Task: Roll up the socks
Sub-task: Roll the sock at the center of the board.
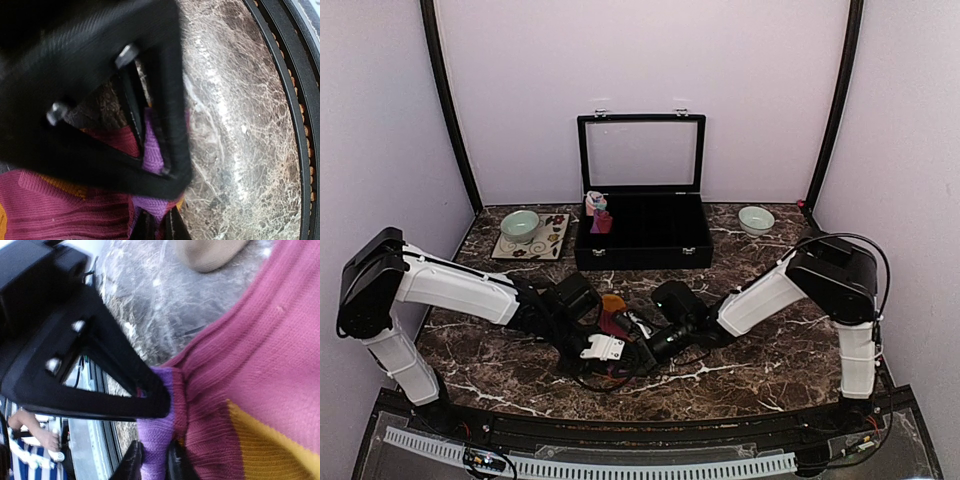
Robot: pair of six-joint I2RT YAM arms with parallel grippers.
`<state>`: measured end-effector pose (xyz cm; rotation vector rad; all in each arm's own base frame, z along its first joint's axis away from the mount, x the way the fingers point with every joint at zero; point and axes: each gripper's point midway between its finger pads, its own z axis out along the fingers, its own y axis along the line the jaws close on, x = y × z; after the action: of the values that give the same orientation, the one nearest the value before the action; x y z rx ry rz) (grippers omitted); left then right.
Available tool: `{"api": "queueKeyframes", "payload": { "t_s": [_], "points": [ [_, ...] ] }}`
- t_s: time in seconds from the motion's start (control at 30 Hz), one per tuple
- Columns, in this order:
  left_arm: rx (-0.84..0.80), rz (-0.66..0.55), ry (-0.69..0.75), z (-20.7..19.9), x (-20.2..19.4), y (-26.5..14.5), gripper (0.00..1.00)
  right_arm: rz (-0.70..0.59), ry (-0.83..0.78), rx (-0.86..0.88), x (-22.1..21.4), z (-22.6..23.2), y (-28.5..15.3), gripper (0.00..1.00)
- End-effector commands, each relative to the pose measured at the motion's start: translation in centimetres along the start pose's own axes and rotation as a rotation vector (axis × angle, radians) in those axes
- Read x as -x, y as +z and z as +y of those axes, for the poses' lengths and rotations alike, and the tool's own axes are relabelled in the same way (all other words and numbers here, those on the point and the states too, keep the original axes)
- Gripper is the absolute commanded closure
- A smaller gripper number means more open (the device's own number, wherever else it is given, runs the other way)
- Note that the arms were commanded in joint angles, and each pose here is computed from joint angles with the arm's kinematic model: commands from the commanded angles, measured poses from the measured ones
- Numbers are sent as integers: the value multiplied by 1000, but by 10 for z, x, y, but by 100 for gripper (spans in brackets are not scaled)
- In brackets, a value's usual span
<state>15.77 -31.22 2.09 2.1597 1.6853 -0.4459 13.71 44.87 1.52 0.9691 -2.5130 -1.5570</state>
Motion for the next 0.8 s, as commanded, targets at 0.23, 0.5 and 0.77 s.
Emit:
{"api": "queueKeyframes", "payload": {
  "t_s": [0.23, 0.5, 0.77],
  "points": [
    [-226, 159, -223, -15, -54, 22, 100, -74, 101, -394, -25, -79, -36, 47],
    [-295, 167, -279, -16, -56, 25, 100, -147, 57, -433, -28, -73, -60, 1],
    [-317, 170, -291, -15, -56, 27, 100, -230, 4, -544, -36, -75, -94, 1]
  ]
}}
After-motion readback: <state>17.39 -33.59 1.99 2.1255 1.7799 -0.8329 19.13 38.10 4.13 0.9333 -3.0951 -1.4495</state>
